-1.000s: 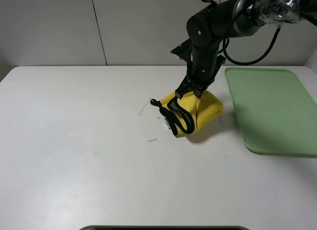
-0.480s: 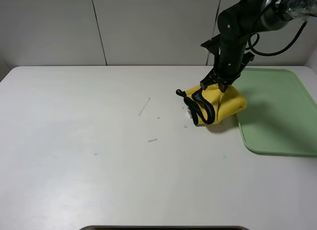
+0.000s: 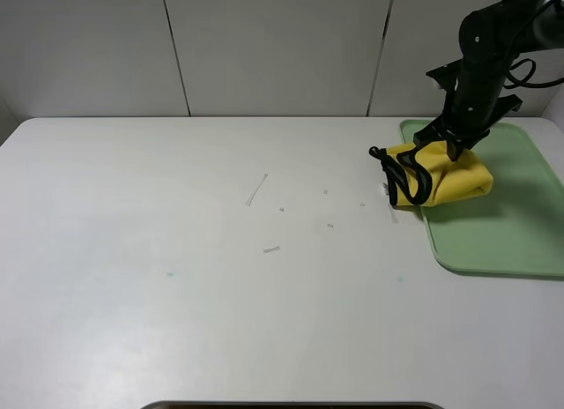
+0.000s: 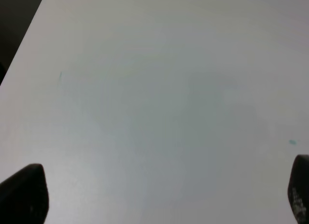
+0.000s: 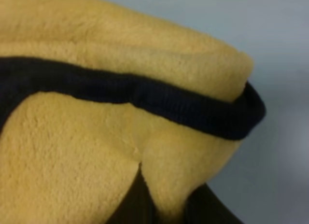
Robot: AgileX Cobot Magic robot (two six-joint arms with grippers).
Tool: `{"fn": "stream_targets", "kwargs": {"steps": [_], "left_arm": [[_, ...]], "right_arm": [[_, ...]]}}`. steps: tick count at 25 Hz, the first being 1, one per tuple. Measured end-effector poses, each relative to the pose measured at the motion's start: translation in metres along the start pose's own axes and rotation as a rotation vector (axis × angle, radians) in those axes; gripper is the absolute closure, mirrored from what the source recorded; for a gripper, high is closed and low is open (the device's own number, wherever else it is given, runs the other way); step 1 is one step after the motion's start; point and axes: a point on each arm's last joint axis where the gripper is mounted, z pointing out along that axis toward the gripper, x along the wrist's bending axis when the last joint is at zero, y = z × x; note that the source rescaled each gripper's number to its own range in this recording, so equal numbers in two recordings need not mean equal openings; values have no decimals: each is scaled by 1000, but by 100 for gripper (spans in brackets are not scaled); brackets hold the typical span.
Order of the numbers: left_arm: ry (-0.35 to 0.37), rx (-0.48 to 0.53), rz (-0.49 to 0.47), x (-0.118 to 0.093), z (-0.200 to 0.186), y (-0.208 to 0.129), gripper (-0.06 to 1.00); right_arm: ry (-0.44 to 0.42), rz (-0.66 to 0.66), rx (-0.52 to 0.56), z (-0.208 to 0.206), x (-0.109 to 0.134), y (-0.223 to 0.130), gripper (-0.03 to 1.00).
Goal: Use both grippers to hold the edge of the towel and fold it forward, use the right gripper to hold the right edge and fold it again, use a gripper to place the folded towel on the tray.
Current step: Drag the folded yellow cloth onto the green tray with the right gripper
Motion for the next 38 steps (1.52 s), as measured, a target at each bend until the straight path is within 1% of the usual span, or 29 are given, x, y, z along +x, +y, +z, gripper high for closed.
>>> {"fn": "stream_targets", "kwargs": {"steps": [7,12,20,28,31,32,33,34,35,36,37,38], "left_arm": [[0,0,0,0,0,0,-6],[0,0,0,0,0,0,-6],[0,0,0,0,0,0,-6],[0,0,0,0,0,0,-6],[0,0,0,0,0,0,-6],[0,0,0,0,0,0,-6],[0,0,0,0,0,0,-6],[0,0,0,0,0,0,-6],[0,0,0,0,0,0,-6],[0,0,0,0,0,0,-6],[0,0,0,0,0,0,-6],[0,0,0,0,0,0,-6]], "right_arm": [[-12,100,28,9,-41,-14,90],[0,165,26,14,-58,-21,90],[8,201,16,16,-67,-24,90],[0,194,13,16,-68,-24,90],[-19,176,15,16,-70,-24,89],[-27,169,16,16,-70,-24,86],[-36,161,17,16,-71,-24,79],[-40,157,18,16,-72,-25,64],[-46,157,18,16,-72,-25,43],[-52,160,18,16,-73,-25,27],[-57,166,15,16,-73,-24,15],[-59,178,10,16,-73,-24,7]]}}
